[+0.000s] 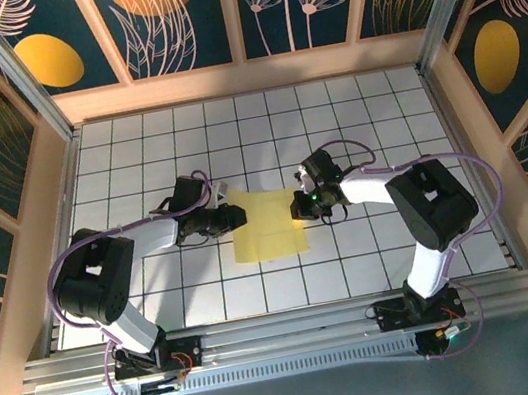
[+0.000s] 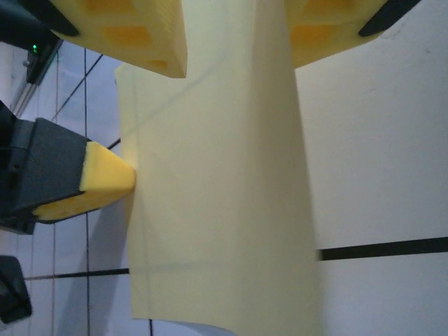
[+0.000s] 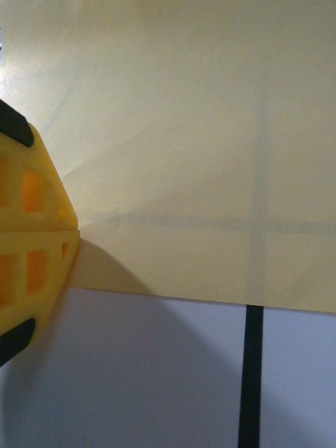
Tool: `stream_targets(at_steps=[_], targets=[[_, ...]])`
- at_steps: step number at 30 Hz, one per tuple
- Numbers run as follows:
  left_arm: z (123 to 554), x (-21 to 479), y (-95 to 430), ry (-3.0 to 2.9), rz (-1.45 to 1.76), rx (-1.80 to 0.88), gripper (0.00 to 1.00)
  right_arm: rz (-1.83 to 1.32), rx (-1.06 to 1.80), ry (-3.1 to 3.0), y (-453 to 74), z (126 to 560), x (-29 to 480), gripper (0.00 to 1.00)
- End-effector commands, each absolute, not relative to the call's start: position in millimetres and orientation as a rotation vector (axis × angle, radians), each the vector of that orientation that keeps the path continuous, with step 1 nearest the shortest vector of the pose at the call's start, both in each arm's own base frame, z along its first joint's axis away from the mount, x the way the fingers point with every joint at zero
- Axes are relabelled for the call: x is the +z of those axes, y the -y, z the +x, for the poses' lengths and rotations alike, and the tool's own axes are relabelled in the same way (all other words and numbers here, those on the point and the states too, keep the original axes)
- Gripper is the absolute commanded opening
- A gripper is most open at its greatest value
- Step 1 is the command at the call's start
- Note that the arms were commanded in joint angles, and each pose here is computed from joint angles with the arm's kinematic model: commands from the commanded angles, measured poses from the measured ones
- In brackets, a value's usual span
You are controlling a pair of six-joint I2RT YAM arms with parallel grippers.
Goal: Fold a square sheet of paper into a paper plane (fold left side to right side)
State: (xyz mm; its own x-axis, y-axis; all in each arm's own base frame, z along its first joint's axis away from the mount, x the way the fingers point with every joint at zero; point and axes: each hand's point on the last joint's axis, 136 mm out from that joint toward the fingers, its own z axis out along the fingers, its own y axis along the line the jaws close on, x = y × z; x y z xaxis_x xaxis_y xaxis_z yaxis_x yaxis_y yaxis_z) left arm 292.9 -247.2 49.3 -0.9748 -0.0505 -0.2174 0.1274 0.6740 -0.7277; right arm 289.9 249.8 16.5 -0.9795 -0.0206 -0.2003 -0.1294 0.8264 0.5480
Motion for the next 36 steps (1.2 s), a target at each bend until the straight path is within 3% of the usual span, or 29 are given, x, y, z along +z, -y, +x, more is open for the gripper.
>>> stream_targets(at_steps=[1, 9, 20, 23, 32, 36], targets=[[290, 67, 263, -2.624, 0.081, -1.329, 0.38, -0.101, 0.752, -2.905, -238, 277, -6, 0.06], [290, 105, 291, -2.499, 0.147, -1.485, 0.59, -0.090, 0.777, -2.891, -240, 278, -7, 0.07], [295, 87, 317, -2.526, 0.162, -1.517, 0.64, -0.097, 0.869, -2.824, -249, 280, 10, 0.07], [296, 82, 321, -2.535, 0.165, -1.517, 0.57, -0.094, 0.911, -2.800, -252, 279, 15, 0.07], [297, 59, 318, -2.605, 0.130, -1.439, 0.11, -0.099, 0.939, -2.721, -255, 286, 38, 0.04], [296, 56, 317, -2.616, 0.125, -1.424, 0.03, -0.070, 0.911, -2.658, -243, 293, 55, 0.12]])
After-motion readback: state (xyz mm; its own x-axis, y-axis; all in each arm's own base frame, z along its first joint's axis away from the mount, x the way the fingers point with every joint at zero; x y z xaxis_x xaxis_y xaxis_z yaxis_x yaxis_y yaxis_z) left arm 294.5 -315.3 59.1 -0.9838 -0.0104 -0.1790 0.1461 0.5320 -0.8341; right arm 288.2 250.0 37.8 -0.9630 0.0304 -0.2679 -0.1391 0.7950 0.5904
